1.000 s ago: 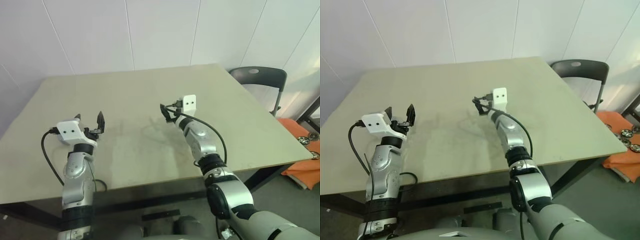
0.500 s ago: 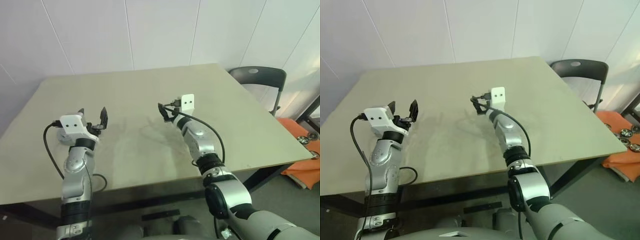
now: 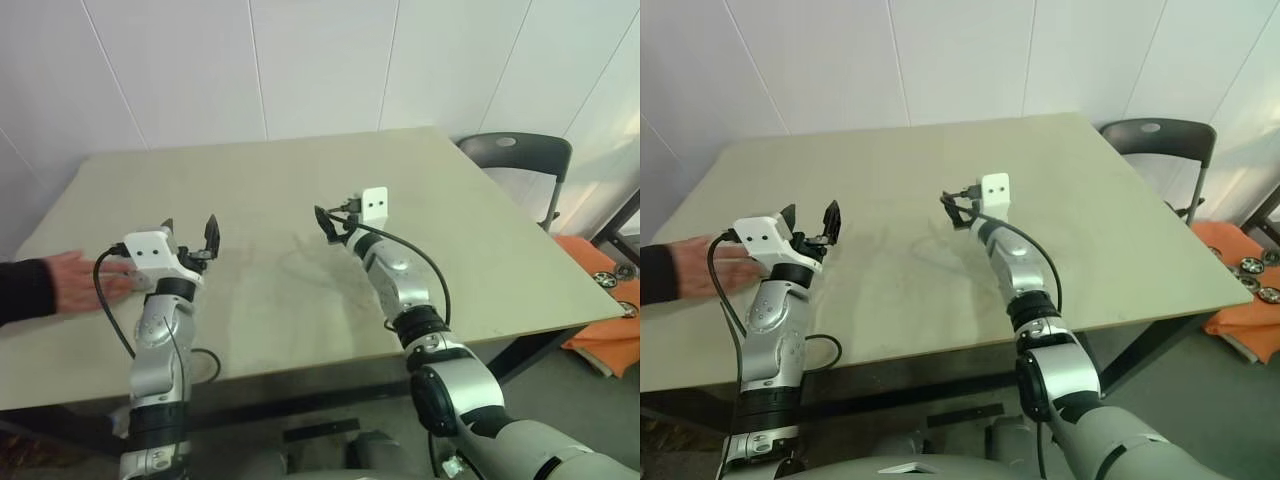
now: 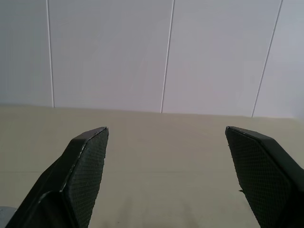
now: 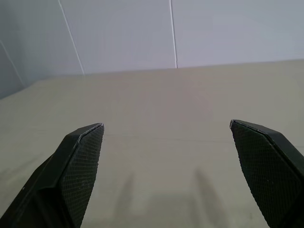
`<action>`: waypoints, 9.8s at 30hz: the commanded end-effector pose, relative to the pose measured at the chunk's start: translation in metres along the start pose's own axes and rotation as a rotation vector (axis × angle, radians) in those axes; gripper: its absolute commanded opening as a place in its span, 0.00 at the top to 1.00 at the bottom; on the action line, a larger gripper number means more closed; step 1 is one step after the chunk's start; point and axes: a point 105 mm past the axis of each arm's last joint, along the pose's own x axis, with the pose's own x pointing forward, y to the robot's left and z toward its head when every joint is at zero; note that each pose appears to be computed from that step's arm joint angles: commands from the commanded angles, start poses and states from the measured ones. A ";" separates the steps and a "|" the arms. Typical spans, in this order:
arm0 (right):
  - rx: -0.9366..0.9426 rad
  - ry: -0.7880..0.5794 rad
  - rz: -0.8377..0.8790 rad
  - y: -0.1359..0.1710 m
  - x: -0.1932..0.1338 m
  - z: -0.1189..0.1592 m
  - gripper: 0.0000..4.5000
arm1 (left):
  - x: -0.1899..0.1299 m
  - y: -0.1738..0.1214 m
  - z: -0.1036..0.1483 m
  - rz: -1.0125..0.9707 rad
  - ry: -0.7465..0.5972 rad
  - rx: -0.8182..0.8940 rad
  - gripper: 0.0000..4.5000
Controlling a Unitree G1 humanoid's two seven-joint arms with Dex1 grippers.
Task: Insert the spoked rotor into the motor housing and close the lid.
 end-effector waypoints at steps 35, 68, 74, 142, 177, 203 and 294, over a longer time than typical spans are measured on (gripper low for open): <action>-0.087 -0.069 -0.095 -0.036 -0.016 0.028 0.01 | 0.032 -0.051 0.003 -0.150 -0.066 -0.093 0.07; -0.131 -0.065 -0.004 -0.020 -0.004 0.036 0.01 | 0.030 -0.045 0.001 -0.098 -0.092 -0.108 0.07; -0.131 -0.068 -0.023 -0.023 -0.003 0.037 0.01 | 0.035 -0.041 0.005 -0.096 -0.103 -0.102 0.07; -0.065 -0.081 0.054 -0.003 0.005 0.040 0.01 | 0.038 -0.039 0.018 -0.076 -0.135 -0.159 0.07; -0.021 -0.054 -0.027 -0.013 -0.001 0.023 0.01 | 0.037 -0.046 0.016 -0.125 -0.095 -0.161 0.07; -0.029 0.002 0.040 -0.004 -0.006 -0.002 0.01 | 0.024 -0.046 -0.010 -0.053 -0.095 -0.192 0.07; -0.103 -0.008 -0.133 -0.055 -0.032 0.006 0.01 | -0.005 -0.008 -0.005 0.043 -0.007 -0.137 0.07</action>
